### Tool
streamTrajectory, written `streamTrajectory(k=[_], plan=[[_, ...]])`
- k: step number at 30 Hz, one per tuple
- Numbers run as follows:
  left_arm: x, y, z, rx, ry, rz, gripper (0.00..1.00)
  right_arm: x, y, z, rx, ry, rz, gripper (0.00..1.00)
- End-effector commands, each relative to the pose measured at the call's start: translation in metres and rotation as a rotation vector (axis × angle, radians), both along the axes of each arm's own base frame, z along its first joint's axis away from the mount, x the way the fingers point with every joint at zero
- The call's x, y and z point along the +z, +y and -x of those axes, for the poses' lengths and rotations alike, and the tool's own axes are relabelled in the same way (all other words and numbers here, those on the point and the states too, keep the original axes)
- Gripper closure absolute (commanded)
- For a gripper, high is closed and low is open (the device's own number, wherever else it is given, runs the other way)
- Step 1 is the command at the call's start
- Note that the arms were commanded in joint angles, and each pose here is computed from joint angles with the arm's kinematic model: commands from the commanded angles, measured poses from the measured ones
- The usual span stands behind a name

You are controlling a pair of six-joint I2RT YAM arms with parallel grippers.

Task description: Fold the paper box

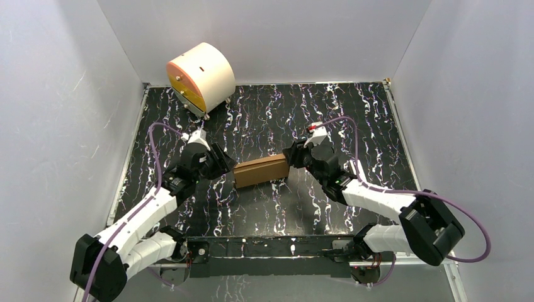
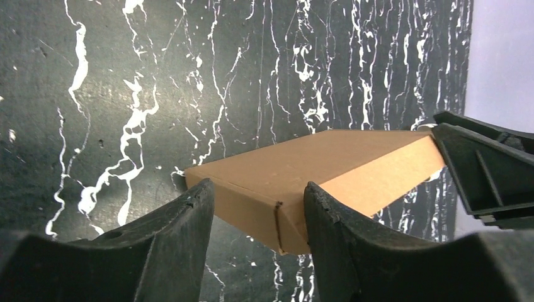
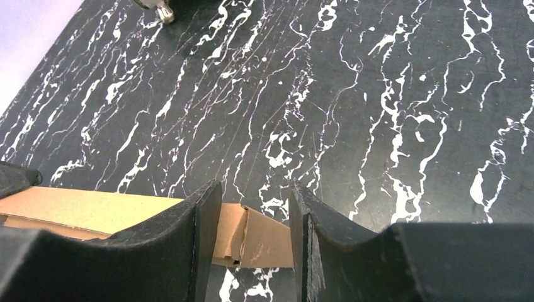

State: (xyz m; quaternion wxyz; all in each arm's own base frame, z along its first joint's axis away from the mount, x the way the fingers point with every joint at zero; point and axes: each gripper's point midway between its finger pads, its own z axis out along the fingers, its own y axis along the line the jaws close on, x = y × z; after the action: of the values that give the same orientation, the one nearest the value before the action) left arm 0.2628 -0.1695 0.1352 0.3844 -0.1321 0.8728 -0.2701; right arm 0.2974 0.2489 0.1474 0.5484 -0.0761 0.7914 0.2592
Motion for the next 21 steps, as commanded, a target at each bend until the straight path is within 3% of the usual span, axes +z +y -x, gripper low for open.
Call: streamTrajectory(k=[1,9,14,17,21], plan=[[0.026,-0.001,-0.002,0.064,-0.030,0.092,0.46,-0.042,0.001,0.010,0.040,0.059,0.060,0.49],[0.033,0.000,0.006,0.148,-0.031,0.257,0.40,-0.054,0.003,0.014,0.055,0.083,0.056,0.49],[0.015,-0.005,0.011,0.150,0.028,0.296,0.40,-0.055,0.005,0.014,0.061,0.087,0.053,0.49],[0.001,-0.004,0.015,0.169,0.045,0.325,0.44,-0.056,0.005,0.014,0.063,0.092,0.055,0.49],[-0.011,-0.010,0.024,0.175,0.087,0.435,0.59,-0.055,0.002,0.014,0.047,0.092,0.052,0.49]])
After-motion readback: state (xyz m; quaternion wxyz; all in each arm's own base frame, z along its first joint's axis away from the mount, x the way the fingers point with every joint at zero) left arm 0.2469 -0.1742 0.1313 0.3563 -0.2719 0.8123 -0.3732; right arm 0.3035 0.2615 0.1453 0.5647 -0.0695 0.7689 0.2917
